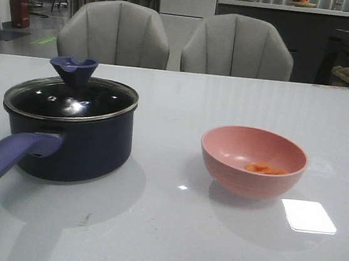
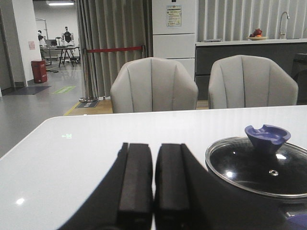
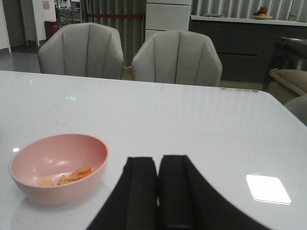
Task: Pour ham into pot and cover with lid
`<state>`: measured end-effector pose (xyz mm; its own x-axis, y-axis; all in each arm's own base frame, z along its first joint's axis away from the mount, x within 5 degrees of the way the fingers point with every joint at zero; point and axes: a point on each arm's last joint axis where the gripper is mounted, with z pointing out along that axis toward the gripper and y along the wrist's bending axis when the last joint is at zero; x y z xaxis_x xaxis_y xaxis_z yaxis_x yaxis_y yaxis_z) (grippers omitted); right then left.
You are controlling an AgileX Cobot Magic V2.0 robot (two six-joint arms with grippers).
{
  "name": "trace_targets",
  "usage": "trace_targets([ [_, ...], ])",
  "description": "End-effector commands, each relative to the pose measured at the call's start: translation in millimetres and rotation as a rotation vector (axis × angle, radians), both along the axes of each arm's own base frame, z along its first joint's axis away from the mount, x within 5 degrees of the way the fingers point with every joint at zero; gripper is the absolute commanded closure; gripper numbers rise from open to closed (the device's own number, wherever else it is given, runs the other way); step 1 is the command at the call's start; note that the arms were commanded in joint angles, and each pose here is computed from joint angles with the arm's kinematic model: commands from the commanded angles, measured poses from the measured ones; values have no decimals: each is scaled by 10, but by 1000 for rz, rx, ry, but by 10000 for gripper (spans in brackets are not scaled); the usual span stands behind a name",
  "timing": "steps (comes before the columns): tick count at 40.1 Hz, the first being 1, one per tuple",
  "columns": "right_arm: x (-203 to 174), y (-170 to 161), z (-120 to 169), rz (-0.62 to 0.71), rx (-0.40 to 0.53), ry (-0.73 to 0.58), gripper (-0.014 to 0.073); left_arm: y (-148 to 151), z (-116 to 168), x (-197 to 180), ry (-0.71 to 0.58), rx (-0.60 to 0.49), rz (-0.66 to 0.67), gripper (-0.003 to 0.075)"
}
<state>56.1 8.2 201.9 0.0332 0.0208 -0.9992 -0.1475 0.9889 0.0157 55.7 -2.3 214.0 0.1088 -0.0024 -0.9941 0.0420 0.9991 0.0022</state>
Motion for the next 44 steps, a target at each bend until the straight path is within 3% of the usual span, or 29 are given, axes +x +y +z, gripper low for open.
trace_targets([
  [1,-25,0,90,1,-1,-100,447,5,11,-15,-79,-9,5,607],
  [32,-25,0,90,1,-1,-100,447,5,12,-15,-81,-9,5,607],
  [39,-25,0,90,1,-1,-100,447,11,130,-45,-209,-20,9,607],
  [44,-25,0,90,1,-1,-100,447,31,264,-79,-276,-92,12,607],
])
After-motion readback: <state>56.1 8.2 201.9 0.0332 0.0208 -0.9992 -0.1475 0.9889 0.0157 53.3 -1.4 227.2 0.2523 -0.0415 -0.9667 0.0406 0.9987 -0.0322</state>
